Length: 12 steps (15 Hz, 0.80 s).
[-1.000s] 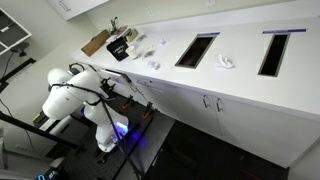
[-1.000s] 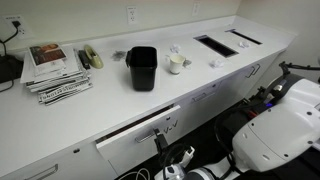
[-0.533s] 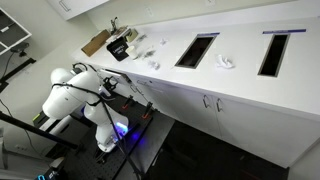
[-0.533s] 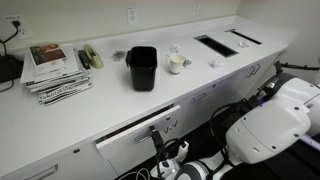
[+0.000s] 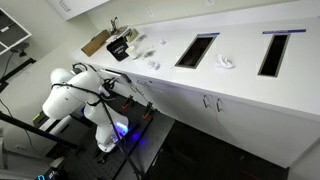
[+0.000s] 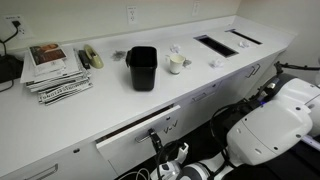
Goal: Open the second drawer from the right then put the white paper in the open drawer
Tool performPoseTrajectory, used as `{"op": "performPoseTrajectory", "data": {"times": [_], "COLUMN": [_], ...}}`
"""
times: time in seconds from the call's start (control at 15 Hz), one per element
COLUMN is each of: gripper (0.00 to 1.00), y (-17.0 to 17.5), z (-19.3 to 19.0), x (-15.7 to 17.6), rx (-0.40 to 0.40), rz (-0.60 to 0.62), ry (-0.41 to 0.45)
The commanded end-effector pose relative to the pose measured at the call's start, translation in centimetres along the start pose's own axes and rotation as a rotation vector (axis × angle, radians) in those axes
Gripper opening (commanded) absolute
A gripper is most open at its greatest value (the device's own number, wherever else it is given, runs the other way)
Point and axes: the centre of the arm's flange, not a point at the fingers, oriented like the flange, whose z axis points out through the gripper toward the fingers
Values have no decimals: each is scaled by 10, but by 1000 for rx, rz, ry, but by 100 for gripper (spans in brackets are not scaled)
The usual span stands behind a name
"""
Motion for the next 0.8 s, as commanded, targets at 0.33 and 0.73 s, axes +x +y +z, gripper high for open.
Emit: {"op": "performPoseTrajectory", "data": {"times": [0.33, 0.73], "gripper": [3, 3], "y": [-9, -24], "z": [-15, -66], "x": [22, 31], "rx": [-12, -20], "rz": [18, 36], "ry": [7, -2]}}
